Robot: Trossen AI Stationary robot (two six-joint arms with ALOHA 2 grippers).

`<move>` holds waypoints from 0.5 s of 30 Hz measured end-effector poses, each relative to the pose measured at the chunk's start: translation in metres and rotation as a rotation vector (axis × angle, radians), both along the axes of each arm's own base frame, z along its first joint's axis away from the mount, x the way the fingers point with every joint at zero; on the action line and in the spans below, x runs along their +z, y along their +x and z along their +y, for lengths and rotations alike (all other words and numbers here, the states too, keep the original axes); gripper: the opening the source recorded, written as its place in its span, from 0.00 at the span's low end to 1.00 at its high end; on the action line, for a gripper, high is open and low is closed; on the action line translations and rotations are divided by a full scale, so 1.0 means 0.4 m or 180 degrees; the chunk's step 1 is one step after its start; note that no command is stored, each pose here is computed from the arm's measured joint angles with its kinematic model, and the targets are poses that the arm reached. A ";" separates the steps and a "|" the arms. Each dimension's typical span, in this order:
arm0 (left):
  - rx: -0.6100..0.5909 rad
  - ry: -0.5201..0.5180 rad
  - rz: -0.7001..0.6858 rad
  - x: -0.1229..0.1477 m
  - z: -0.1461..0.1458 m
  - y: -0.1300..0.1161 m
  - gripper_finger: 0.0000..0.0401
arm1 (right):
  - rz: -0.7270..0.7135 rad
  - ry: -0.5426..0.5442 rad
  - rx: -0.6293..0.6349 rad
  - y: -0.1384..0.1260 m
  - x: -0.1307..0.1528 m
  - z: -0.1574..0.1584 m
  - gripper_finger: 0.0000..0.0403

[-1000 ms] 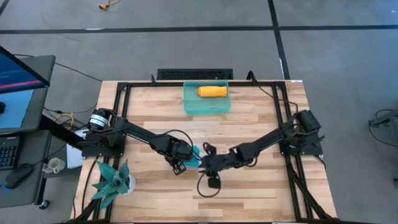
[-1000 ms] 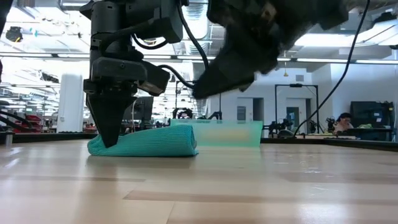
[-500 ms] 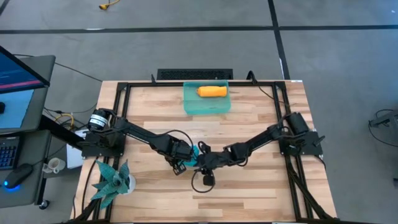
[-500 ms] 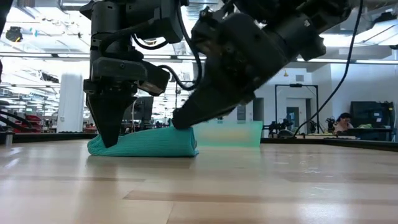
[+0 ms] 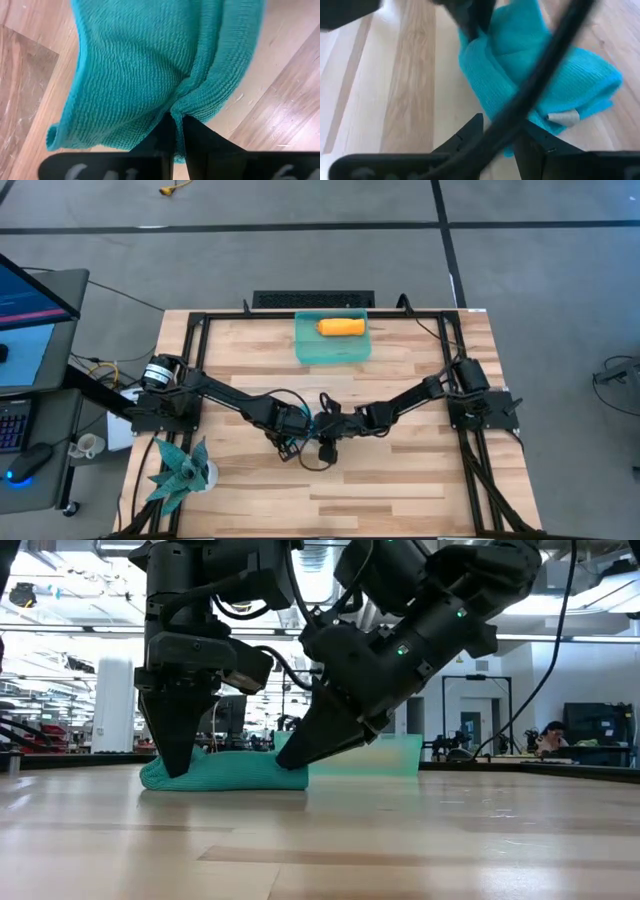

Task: Roll microfiber towels into tight, uniform cylinder then place into a basket
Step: Roll the blue microfiber cloth on the table

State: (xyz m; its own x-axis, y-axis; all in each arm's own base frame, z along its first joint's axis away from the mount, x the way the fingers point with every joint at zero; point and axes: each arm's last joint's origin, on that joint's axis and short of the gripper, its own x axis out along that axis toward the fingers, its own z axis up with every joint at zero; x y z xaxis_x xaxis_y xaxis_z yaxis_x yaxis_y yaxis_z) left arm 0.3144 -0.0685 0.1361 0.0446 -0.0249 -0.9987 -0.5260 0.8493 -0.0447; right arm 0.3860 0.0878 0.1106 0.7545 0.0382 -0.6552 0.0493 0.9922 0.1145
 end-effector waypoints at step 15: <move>-0.0015 -0.0003 0.0002 0.000 0.000 0.000 0.03 | -0.0184 0.0015 -0.0395 0.014 0.012 -0.037 0.29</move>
State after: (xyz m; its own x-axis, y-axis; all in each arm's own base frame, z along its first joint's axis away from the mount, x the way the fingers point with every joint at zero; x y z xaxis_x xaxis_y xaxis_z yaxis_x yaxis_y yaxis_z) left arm 0.3143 -0.0685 0.1360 0.0440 -0.0260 -0.9987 -0.5221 0.8517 -0.0451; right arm 0.3917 0.0728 0.1153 0.7902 -0.0548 -0.6104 0.1648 0.9783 0.1256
